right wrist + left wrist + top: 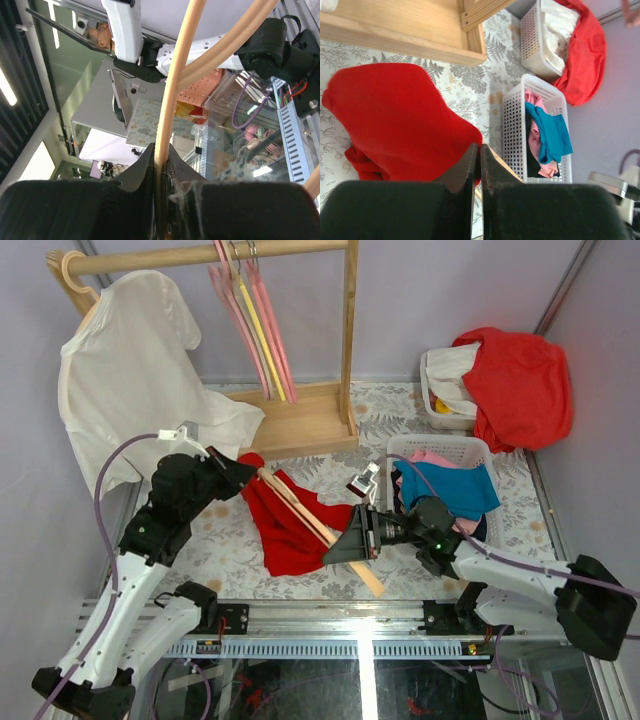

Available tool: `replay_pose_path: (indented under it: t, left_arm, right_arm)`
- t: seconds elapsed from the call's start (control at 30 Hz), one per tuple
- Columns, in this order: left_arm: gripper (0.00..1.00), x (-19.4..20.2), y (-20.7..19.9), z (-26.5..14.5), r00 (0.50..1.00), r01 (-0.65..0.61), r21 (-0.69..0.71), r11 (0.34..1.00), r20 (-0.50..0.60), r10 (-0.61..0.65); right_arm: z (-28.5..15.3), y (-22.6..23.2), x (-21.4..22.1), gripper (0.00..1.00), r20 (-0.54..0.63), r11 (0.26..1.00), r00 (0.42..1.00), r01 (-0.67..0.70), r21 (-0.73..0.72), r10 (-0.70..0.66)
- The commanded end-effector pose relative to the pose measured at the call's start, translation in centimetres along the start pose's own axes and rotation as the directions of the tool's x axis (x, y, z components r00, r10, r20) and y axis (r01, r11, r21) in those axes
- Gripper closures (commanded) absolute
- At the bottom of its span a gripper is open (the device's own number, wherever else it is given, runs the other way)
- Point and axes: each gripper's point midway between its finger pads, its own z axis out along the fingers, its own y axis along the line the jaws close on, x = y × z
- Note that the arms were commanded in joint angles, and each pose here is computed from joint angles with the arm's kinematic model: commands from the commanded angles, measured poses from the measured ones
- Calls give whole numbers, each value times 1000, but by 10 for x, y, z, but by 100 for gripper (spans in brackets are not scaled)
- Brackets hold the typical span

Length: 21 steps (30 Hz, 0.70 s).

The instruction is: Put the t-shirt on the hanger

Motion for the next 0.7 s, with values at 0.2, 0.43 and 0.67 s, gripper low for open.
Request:
replay_pose_path:
  t: [0.2, 0.43, 0.67]
  left_arm:
    - [100, -10, -32, -20, 1000, -29, 122, 992, 14, 27]
    - [100, -12, -49, -24, 1000, -25, 195, 980, 5, 25]
    - [100, -20, -72, -41, 999, -51, 277, 959, 14, 49]
  right_arm:
    - [9, 62, -8, 100, -34, 937, 999, 13, -349, -27]
    - [18, 46, -5, 100, -68, 943, 998, -18, -331, -5]
    - [27, 48, -11, 100, -74, 937, 997, 5, -350, -33]
